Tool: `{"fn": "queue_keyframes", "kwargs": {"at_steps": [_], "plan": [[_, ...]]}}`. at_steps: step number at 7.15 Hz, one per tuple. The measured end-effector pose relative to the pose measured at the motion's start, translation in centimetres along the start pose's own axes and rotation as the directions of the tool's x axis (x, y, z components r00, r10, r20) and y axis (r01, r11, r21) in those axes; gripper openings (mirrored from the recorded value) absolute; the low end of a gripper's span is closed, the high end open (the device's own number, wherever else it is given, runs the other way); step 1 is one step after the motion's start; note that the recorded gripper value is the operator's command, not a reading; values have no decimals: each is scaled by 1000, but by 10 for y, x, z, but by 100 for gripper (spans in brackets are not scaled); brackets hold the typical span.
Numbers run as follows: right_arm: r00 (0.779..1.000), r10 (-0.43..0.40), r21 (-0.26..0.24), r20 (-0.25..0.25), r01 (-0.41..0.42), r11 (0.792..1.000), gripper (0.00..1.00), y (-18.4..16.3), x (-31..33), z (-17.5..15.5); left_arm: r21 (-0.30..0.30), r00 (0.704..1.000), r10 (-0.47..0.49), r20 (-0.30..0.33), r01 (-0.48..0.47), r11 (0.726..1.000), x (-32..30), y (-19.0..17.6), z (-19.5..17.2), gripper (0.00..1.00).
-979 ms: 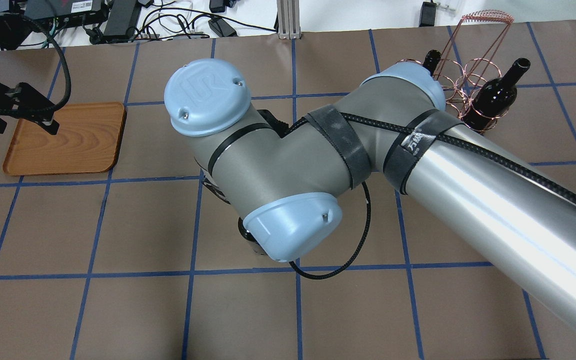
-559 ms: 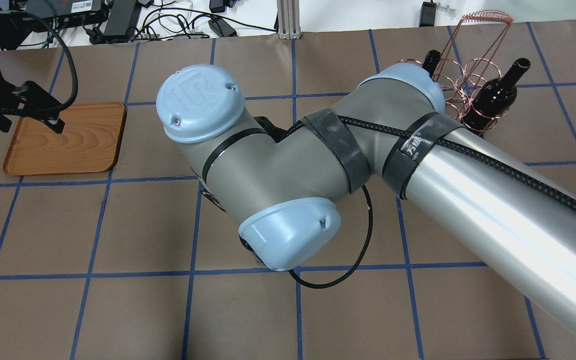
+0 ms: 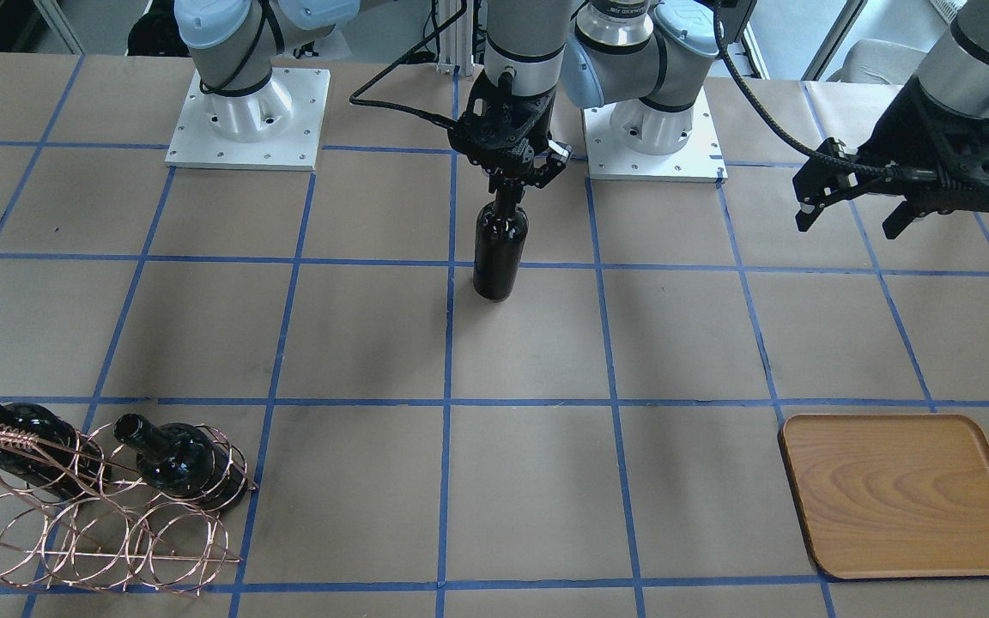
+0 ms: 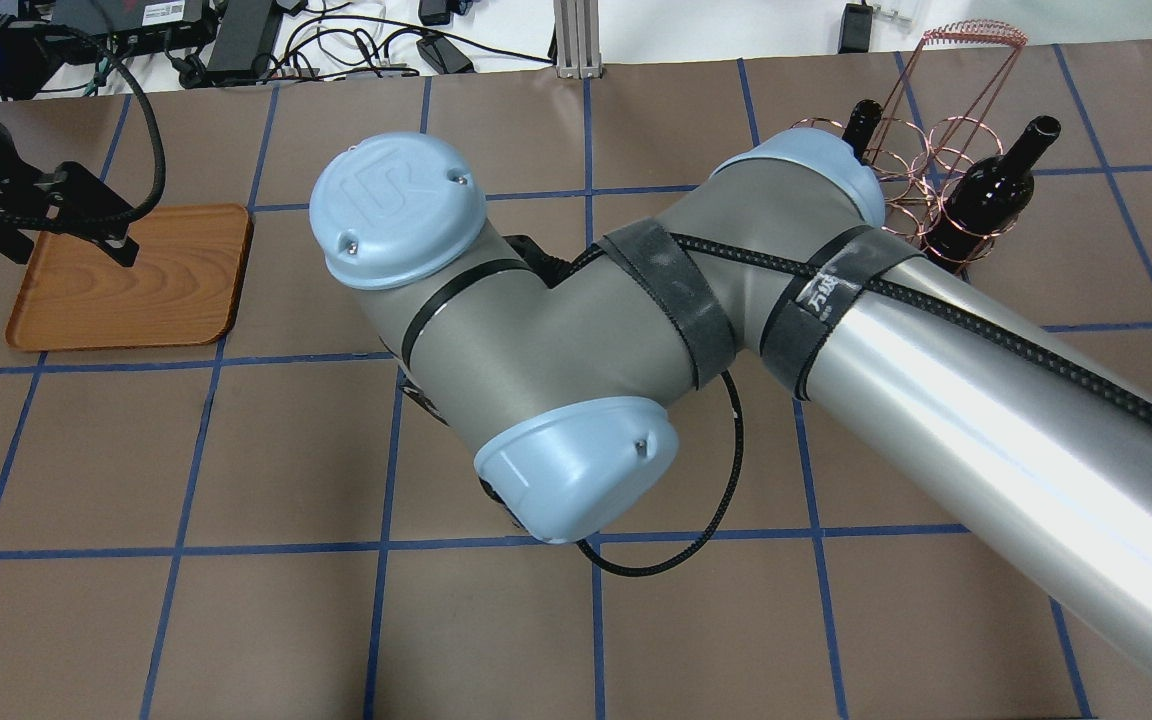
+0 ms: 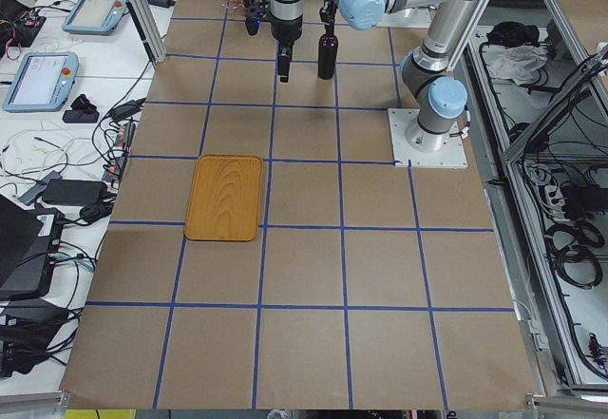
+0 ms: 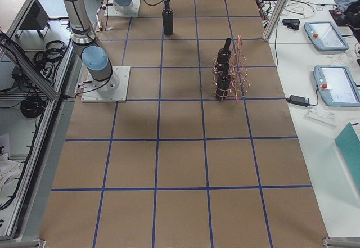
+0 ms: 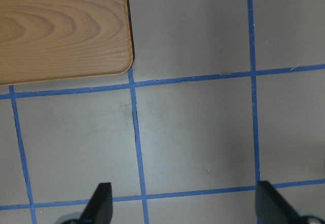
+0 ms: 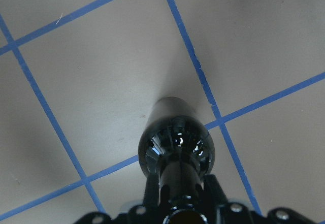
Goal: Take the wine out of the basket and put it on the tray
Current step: 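Carry the bottle with the right gripper toward the table center, then stand the bottle upright on the table, release, and raise the right gripper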
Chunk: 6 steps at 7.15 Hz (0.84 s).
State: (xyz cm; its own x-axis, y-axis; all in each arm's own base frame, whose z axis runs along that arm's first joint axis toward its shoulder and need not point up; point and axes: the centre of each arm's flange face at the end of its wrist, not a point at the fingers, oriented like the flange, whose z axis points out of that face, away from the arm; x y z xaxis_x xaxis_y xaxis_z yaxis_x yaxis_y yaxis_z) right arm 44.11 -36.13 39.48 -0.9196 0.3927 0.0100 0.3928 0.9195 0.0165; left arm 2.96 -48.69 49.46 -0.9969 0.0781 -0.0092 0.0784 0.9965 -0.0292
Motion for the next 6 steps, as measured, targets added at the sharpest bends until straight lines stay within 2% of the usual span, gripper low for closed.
{"fn": "queue_keyframes", "kwargs": {"at_steps": [4, 6], "plan": [[1000, -19, 13, 17, 19, 1000, 100, 2, 3, -13, -15, 1000, 1, -12, -1, 1000, 1, 1, 3, 100], [991, -132, 47, 30, 131, 990, 100, -6, 14, -33, -14, 1000, -6, -17, 6, 1000, 7, 0, 3, 100]]}}
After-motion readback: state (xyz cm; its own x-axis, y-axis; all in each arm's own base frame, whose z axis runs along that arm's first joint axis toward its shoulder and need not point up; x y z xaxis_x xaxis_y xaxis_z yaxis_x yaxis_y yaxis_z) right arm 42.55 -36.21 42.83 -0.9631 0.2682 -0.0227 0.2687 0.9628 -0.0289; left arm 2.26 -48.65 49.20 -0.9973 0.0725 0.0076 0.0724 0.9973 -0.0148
